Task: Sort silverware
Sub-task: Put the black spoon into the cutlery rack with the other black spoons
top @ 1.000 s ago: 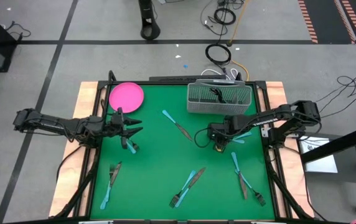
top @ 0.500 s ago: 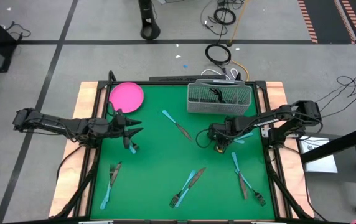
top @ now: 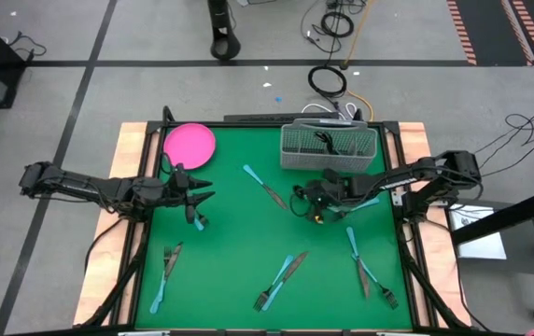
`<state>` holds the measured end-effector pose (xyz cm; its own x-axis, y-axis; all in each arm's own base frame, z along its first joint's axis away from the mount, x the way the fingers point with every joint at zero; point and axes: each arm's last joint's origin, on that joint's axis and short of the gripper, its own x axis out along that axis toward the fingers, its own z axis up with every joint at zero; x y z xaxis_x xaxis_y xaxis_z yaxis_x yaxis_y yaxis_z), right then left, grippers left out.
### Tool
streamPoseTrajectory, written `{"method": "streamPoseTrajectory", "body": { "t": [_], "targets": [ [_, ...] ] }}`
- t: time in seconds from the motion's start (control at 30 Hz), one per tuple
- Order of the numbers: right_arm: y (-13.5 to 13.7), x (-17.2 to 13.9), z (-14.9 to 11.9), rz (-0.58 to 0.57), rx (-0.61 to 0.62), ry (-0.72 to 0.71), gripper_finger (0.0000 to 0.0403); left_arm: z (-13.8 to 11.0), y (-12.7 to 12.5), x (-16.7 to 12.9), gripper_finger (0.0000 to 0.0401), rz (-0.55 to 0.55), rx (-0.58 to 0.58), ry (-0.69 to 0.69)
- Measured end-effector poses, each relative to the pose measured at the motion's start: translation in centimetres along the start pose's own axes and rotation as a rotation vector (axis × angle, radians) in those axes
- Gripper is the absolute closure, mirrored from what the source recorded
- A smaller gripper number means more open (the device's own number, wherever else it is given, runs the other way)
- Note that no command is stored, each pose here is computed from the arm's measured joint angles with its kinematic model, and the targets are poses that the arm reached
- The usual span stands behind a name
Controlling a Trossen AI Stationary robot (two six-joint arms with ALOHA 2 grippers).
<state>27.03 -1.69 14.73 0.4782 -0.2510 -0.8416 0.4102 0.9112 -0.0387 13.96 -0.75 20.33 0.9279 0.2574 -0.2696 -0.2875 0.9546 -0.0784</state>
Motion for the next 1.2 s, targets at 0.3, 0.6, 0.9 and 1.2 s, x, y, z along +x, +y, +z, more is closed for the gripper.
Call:
{"method": "streamPoseTrajectory", "body": {
  "t": [0.3, 0.6, 0.9, 1.2],
  "targets": [
    [0.4, -0.8, 3.7, -0.005, -0.054, -0.39, 0.0402, 0.1, -0.1, 0.0, 0.0251, -0.006, -0.004, -0.01],
    [-1.2, -6.8, 5.7, 0.011, -0.028, -0.636, 0.0402, 0.1, -0.1, 0.0, 0.0251, -0.013, 0.016, -0.006],
    [-4.9, -14.3, 5.6, -0.154, 0.018, -0.865, 0.0403, 0.1, -0.1, 0.0, 0.0251, -0.013, 0.017, -0.006],
    [-8.0, -14.8, 3.5, -0.406, 0.147, -0.824, 0.0403, 0.1, -0.1, 0.0, 0.0251, -0.014, 0.017, -0.006]
  ]
}}
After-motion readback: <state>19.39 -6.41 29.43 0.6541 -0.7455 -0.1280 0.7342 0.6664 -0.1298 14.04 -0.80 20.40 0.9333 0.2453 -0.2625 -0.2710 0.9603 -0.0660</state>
